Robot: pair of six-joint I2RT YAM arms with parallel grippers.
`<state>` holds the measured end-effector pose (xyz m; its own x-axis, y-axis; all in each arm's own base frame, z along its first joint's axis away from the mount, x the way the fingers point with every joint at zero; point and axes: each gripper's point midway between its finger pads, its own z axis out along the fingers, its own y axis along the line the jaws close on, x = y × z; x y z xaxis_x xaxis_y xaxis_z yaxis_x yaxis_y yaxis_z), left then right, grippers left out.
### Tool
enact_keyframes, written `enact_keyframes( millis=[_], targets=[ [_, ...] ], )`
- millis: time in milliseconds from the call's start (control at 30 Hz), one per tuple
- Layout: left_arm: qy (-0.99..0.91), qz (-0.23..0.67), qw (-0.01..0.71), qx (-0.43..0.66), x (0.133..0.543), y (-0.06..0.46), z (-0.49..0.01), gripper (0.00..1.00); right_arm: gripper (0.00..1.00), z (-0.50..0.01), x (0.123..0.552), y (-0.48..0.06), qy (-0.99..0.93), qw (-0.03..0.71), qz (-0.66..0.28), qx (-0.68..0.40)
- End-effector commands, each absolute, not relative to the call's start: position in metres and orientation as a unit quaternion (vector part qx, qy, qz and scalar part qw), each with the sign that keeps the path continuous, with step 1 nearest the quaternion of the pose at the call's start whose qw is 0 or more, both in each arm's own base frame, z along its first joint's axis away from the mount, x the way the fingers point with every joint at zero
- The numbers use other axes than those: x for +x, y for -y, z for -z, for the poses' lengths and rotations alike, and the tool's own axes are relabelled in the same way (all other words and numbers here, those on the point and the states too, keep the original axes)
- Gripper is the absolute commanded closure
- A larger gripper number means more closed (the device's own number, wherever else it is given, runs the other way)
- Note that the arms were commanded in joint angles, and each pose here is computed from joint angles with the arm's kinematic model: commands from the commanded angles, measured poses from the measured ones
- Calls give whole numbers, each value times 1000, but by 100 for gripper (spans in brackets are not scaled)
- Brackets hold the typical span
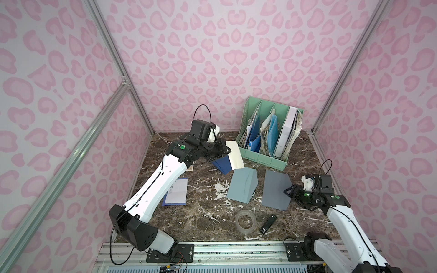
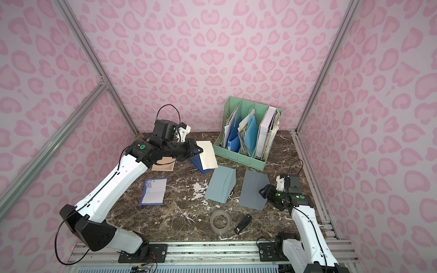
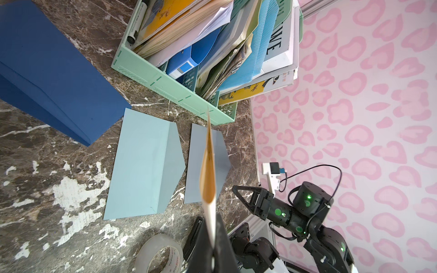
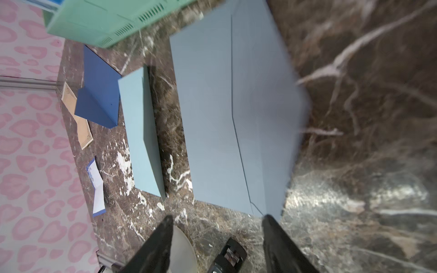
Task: Take the letter paper out of the envelope
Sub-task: Place the envelope at the center of the board, then unfold the letter paper.
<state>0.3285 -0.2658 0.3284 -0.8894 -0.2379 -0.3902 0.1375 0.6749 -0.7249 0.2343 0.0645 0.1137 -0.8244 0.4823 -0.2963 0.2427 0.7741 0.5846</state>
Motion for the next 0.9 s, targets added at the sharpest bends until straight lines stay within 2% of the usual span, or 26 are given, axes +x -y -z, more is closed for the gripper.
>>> enact_keyframes(
  millis=[0,133,200,367,467,600,733,867],
  targets=[
    [-878,417,234,-31,333,269,-334,100,40,-132,241,-50,-923,246,-227,189],
    [-864,449,222,-53,341,276,-341,100,44,-183,258,-53,-914,296,-230,156],
    [-851,478,207,-66,347,280,-345,100,44,-214,269,-68,-899,329,-261,123],
    [-804,559,183,-88,364,294,-369,100,45,-312,282,-148,-798,385,-464,15],
    [-771,596,209,-85,376,298,-394,100,45,-357,283,-183,-739,389,-550,1],
    [-731,625,268,-58,389,300,-430,100,45,-390,292,-202,-695,368,-617,29],
    [-714,632,297,-48,402,303,-437,100,45,-421,303,-206,-658,357,-661,55],
    [-712,636,296,-49,406,308,-434,100,48,-433,307,-215,-645,333,-684,73]
  ],
)
